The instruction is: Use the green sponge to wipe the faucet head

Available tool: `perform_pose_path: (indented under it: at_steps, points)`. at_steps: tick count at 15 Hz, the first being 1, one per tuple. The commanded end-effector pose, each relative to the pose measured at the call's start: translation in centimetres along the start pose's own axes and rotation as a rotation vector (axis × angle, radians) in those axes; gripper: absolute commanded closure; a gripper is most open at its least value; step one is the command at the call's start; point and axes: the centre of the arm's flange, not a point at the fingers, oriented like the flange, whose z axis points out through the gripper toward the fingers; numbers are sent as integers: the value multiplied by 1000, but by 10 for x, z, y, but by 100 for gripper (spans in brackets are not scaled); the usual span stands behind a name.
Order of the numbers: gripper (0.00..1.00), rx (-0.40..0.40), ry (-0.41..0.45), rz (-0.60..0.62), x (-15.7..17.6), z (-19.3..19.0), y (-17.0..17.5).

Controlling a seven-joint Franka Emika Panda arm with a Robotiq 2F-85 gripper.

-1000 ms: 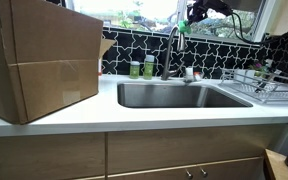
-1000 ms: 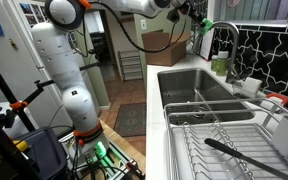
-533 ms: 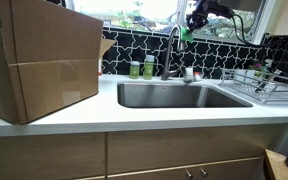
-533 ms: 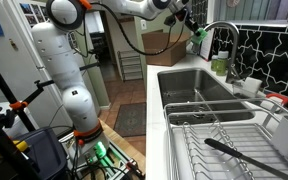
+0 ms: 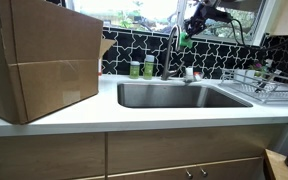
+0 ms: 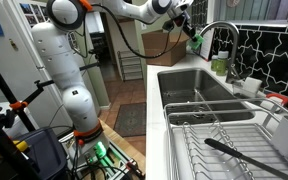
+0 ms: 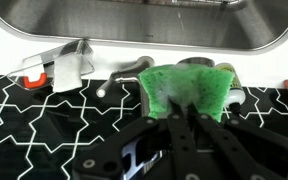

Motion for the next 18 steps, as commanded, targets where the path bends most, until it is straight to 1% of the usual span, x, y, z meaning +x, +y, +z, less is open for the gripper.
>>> perform_pose_path:
  at_steps: [1, 4, 7, 9, 11, 15, 18]
  points:
    - [94, -33, -27, -10, -13, 10, 11]
    - [94, -40, -27, 3, -13, 12, 21]
    - [94, -30, -54, 7, -19, 17, 11]
    - [94, -24, -58, -12, -24, 18, 3]
    - [94, -27, -60, -25, -26, 19, 3]
    - [94, -35, -35, 7, -19, 15, 22]
    - [94, -35, -48, 32, -15, 9, 36]
